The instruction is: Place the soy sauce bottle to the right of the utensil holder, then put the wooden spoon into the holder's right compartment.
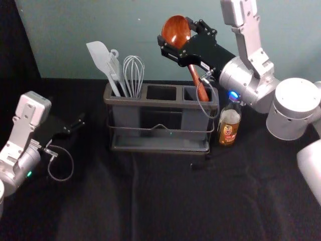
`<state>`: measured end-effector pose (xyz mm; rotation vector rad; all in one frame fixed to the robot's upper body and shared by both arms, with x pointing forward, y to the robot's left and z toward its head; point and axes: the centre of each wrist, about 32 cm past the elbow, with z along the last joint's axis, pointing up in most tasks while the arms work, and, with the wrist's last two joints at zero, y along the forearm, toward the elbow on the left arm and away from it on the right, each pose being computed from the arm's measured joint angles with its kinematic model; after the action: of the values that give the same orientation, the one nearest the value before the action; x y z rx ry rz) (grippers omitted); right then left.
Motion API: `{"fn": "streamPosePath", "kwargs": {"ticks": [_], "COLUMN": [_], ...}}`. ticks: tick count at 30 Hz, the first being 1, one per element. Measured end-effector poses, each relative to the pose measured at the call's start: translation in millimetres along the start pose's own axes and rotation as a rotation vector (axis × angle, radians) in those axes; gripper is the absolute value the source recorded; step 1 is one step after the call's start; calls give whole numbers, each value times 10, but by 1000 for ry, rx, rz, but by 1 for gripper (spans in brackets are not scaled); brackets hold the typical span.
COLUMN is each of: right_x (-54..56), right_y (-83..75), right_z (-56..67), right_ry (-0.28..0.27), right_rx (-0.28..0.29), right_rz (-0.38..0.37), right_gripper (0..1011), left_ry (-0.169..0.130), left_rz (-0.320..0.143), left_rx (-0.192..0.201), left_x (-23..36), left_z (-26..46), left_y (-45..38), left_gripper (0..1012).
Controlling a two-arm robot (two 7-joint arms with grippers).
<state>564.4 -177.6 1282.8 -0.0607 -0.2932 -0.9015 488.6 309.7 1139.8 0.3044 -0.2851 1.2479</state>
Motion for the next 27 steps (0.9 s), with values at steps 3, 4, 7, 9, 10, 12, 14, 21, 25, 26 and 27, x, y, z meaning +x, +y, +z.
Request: {"fn": "streamPosePath", "kwargs": {"ticks": [3, 4, 7, 9, 10, 12, 14, 21, 25, 26, 27], "right_x": [-2, -3, -10, -12, -14, -17, -21, -22, -16, -13, -10], "right_y": [-58, -75, -142, -184, -196, -221, -255, -369, -418, -439, -452], "right_z": [27, 37, 76, 100, 109, 122, 140, 185, 212, 224, 228], "right_ry": [-5, -6, -11, -14, -15, -16, -16, -12, -7, -4, -3], "right_rx": [-2, -2, -3, -5, -6, -9, -13, -45, -72, -85, -91], "right_rz": [-1, -1, -2, -3, -3, -3, -3, -4, 1, 6, 8], "right_gripper": [836, 836, 836, 836, 836, 836, 836, 836, 836, 836, 836], "left_ry": [0, 0, 0, 0, 0, 0, 0, 0, 0, 0, 0], "left_rz": [0, 0, 0, 0, 0, 0, 0, 0, 0, 0, 0], "left_rx": [0, 0, 0, 0, 0, 0, 0, 0, 0, 0, 0], "left_x": [0, 0, 0, 0, 0, 0, 0, 0, 0, 0, 0], "left_z": [0, 0, 0, 0, 0, 0, 0, 0, 0, 0, 0], "left_y": [0, 0, 0, 0, 0, 0, 0, 0, 0, 0, 0], "left_gripper": [1005, 1005, 1005, 1005, 1005, 1005, 1005, 1005, 1005, 1005, 1005]}}
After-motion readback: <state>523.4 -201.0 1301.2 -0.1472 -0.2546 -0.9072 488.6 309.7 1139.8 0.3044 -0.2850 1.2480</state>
